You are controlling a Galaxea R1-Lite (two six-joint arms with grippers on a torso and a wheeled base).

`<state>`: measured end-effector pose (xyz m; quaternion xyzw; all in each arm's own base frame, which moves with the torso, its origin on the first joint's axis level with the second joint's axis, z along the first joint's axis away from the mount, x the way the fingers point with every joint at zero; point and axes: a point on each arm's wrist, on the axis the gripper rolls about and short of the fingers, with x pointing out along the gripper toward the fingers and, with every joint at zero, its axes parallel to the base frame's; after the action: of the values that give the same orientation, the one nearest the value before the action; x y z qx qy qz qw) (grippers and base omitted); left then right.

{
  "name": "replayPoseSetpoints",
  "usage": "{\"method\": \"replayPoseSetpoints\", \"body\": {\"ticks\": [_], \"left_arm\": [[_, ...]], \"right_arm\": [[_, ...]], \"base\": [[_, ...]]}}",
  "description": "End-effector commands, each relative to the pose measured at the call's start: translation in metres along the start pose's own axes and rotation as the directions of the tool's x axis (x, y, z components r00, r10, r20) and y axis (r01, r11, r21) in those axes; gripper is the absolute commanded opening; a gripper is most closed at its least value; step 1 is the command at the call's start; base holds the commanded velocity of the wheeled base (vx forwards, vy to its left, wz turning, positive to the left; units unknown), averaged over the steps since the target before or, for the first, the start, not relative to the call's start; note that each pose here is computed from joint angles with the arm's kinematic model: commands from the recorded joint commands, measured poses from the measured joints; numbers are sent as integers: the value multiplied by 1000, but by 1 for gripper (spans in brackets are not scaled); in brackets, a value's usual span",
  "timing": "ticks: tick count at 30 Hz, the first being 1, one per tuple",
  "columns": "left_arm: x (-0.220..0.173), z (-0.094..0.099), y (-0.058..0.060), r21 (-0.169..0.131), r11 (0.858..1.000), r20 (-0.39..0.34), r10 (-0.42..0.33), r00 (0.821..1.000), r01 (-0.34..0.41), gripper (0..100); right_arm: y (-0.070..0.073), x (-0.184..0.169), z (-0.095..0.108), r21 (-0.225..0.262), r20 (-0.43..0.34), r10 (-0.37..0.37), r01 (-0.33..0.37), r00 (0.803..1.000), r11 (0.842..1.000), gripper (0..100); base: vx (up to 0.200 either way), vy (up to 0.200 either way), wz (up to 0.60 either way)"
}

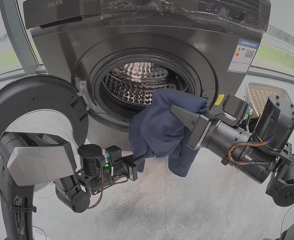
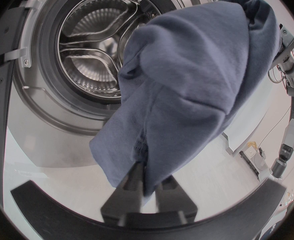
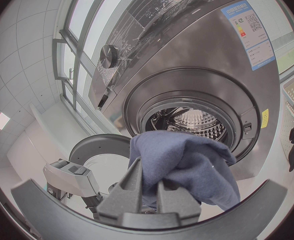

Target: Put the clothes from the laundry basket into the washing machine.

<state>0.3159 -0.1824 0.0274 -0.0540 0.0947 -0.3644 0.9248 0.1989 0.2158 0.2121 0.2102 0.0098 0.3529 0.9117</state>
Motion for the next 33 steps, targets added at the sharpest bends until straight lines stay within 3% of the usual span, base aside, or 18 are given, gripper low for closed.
{"method": "replayPoseSetpoints", "body": {"ticks": [1,5,9,10,11,12,16,17,20,21,26,31,33], "left_arm": [[3,2,0,5,1000,23,4,1000,-4,0],[1,6,-2,12,1000,45,4,999,-4,0],[-21,28,-14,22,1000,75,-16,997,15,0],[-35,40,-23,29,999,92,-32,995,29,0],[-35,40,-23,29,999,92,-32,995,29,0],[-58,56,-36,40,998,119,-58,991,53,0],[-94,68,-58,52,993,133,-110,985,104,0],[-112,74,-67,57,990,148,-134,980,127,0],[-137,83,-81,61,984,187,-179,966,170,0],[-144,87,-85,55,981,204,-191,960,183,0],[-171,103,-91,25,976,289,-215,933,217,0],[-174,119,-95,33,966,352,-250,902,255,0],[-170,122,-96,37,965,358,-254,898,259,0]], "right_arm": [[0,0,0,1,0,0,0,1000,1000,0],[-3,-2,-3,-1,-13,-11,11,1000,1000,0],[-8,-2,-5,-5,-22,-25,25,999,1000,0],[-8,-2,-6,-5,-25,-26,26,999,1000,0],[-8,-2,-6,-5,-25,-26,26,999,1000,0],[-11,2,-10,-9,-35,-37,37,999,999,0],[-16,4,-14,-36,-47,-53,52,997,998,0],[-18,4,-15,-46,-50,-57,54,997,997,0],[-21,5,-20,-51,-68,-69,66,995,997,0],[-22,5,-23,-54,-79,-74,70,994,996,100],[-27,-6,-42,-68,-158,-93,83,983,994,100],[-33,-18,-53,-98,-212,-115,96,971,991,100],[-34,-20,-54,-101,-219,-116,96,969,990,100]], "base": [[0,0,0],[0,0,0],[0,0,0],[0,0,0],[0,0,0],[0,0,0],[0,0,0],[0,0,0],[0,0,0],[0,0,0],[0,0,0],[0,0,0],[0,0,0]]}}
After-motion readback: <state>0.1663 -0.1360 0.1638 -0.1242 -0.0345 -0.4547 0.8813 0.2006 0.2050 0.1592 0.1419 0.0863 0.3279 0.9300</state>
